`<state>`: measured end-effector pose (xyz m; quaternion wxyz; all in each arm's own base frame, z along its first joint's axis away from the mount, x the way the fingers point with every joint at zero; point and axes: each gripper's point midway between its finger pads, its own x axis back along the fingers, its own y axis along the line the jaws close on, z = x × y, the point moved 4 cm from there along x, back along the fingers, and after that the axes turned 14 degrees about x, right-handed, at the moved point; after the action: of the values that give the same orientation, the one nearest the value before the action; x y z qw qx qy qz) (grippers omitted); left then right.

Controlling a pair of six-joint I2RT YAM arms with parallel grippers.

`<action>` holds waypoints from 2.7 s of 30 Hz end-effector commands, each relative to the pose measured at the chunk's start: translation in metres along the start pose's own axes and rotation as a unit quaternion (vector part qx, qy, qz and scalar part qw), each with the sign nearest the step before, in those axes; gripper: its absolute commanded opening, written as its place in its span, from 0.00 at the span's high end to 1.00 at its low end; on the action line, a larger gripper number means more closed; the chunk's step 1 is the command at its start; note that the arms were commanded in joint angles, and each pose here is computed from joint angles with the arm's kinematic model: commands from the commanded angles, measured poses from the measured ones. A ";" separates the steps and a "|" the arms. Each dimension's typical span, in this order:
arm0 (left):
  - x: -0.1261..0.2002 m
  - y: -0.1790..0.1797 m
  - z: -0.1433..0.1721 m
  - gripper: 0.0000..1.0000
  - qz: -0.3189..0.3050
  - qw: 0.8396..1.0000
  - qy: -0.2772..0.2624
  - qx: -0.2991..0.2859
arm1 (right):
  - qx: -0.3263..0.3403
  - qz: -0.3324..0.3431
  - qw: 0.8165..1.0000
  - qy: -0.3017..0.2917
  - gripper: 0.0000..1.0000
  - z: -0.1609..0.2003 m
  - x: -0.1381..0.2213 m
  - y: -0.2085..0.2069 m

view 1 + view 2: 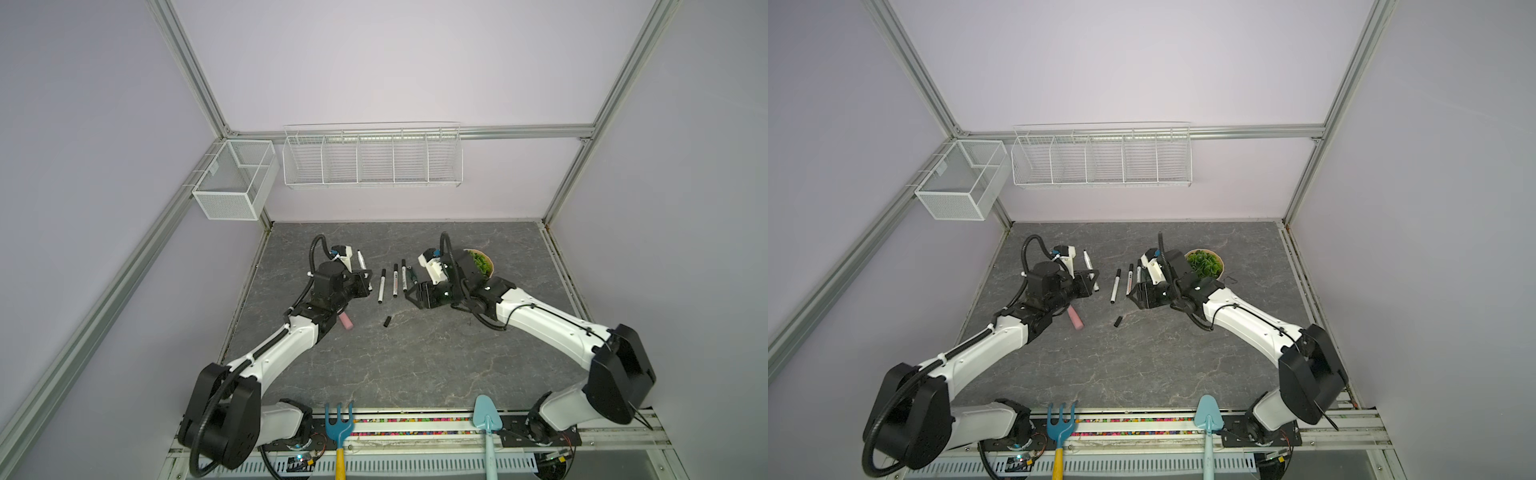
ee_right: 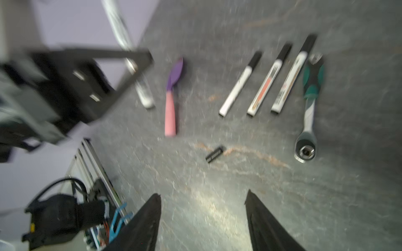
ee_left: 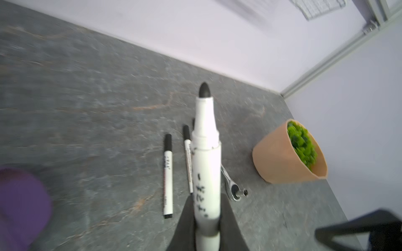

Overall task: Insert pens into pen caps
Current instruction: Pass a pen, then pick up the pen cap from the center of the table.

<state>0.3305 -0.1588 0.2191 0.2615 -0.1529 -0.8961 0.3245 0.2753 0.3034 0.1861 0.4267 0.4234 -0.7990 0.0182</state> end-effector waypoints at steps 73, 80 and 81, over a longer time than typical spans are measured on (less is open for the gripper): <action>0.021 0.011 -0.007 1.00 -0.043 0.998 -0.025 -0.032 | 0.069 0.158 0.935 0.311 0.89 0.031 -0.177 -0.040; 0.005 -0.011 0.017 1.00 0.037 0.996 0.054 -0.066 | 0.001 0.072 0.992 0.105 0.93 -0.044 -0.103 -0.033; 0.003 -0.016 0.021 1.00 0.050 0.994 0.067 -0.073 | -0.009 0.063 0.996 0.068 0.93 -0.055 -0.086 -0.034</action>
<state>0.3150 -0.1559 0.2012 0.2957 -0.1618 -0.9010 0.2730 0.3296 0.3622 0.0718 0.5856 0.3299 -0.7201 0.1722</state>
